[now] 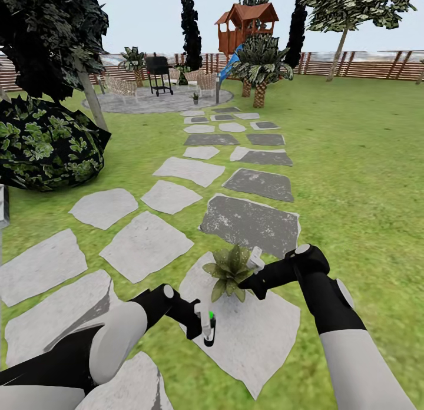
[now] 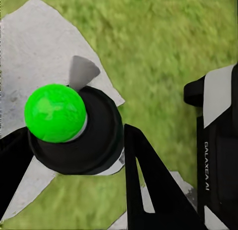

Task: Pick up the pesticide atomizer in the garden and spray insectifuge to fully cover both potted plants in the garden.

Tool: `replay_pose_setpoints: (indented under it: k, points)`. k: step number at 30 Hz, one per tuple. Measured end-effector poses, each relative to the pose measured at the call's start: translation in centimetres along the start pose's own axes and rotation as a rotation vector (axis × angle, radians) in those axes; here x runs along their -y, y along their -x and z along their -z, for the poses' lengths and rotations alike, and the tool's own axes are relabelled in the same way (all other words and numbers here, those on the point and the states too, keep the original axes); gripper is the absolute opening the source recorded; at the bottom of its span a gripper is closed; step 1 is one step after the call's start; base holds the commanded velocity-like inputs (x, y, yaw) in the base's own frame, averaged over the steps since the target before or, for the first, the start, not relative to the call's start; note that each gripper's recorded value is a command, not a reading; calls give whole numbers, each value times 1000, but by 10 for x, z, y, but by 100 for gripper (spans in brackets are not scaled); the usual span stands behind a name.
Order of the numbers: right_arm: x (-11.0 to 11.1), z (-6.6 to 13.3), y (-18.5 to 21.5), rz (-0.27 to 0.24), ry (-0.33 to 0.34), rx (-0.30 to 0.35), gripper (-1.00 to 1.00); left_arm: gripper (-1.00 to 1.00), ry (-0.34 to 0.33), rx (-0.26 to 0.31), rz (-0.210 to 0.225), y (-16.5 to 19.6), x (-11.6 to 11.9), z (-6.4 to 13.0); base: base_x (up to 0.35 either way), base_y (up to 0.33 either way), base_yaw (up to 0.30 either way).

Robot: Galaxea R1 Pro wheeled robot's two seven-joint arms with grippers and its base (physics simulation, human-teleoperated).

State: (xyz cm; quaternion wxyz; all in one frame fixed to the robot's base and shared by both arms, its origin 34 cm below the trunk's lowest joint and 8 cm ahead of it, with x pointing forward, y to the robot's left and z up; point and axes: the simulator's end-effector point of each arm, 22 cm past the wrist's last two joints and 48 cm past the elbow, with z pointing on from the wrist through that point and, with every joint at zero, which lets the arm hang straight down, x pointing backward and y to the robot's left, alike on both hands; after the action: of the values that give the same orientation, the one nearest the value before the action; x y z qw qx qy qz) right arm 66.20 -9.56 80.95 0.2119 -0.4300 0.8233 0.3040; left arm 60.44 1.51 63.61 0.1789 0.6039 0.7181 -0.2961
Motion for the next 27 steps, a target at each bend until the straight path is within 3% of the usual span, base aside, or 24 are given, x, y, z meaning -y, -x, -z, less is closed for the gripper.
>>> replay_pose_setpoints:
  k: [3, 6, 10, 27]
  points:
    - [0, 0, 0, 0, -1, 0, -100, -100, 4, 25, 1, 6, -1, 0, 0, 0, 0]
    - [0, 0, 0, 0, -1, 1, -100, -100, 25, 105, 49, 23, -6, 1, 0, 0, 0]
    - [0, 0, 0, 0, -2, 1, -100, -100, 38, 171, 60, 37, -10, 4, 0, 0, 0]
    - [0, -1, 1, 0, -1, 2, -100, -100, 18, 178, 70, 37, -2, 0, 0, 0, 0]
